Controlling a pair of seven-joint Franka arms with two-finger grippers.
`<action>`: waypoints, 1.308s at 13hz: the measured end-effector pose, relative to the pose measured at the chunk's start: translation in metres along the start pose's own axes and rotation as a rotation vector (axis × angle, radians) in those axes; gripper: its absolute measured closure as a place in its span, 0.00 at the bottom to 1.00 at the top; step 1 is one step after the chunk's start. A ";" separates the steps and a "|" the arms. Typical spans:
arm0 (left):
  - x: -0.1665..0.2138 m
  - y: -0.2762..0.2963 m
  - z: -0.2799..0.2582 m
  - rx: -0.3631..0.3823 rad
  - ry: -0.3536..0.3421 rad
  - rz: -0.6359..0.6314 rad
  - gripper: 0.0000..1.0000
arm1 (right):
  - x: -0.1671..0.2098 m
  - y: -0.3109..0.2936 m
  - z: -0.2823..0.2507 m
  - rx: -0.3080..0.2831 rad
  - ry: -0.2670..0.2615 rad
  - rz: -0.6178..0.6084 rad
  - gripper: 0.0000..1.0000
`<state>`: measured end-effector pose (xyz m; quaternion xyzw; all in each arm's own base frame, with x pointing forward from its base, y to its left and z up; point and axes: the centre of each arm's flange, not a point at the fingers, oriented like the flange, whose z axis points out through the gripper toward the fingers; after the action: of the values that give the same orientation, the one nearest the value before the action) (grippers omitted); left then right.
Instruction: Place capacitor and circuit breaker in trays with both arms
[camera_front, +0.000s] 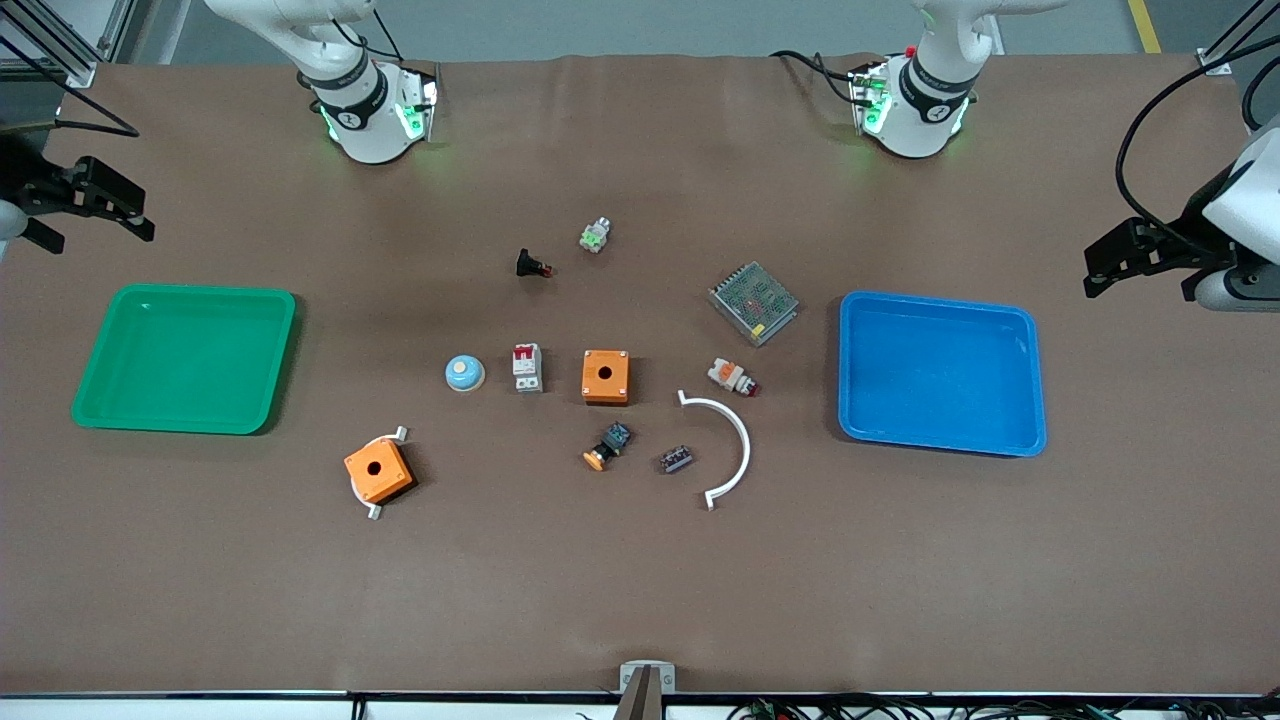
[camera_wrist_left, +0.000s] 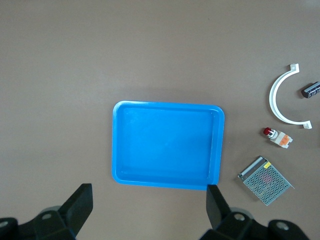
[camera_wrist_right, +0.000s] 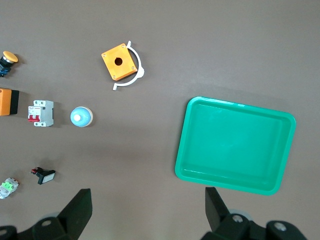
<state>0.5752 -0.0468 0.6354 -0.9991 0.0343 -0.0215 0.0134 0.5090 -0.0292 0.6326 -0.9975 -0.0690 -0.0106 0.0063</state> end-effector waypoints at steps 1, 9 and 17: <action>0.000 0.000 0.000 0.000 -0.003 0.000 0.00 | 0.000 0.000 0.000 0.000 0.000 0.000 0.00; 0.008 0.012 0.038 -0.015 -0.093 0.022 0.00 | 0.048 -0.050 0.065 0.002 -0.037 0.028 0.00; 0.059 0.187 0.198 -0.018 -0.184 -0.116 0.00 | 0.117 -0.231 0.297 -0.029 -0.146 -0.051 0.00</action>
<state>0.6295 -0.2321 0.4349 -0.9972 -0.0246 0.0697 0.0064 0.5993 0.2200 0.3408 -0.9936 -0.0945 0.0610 -0.0134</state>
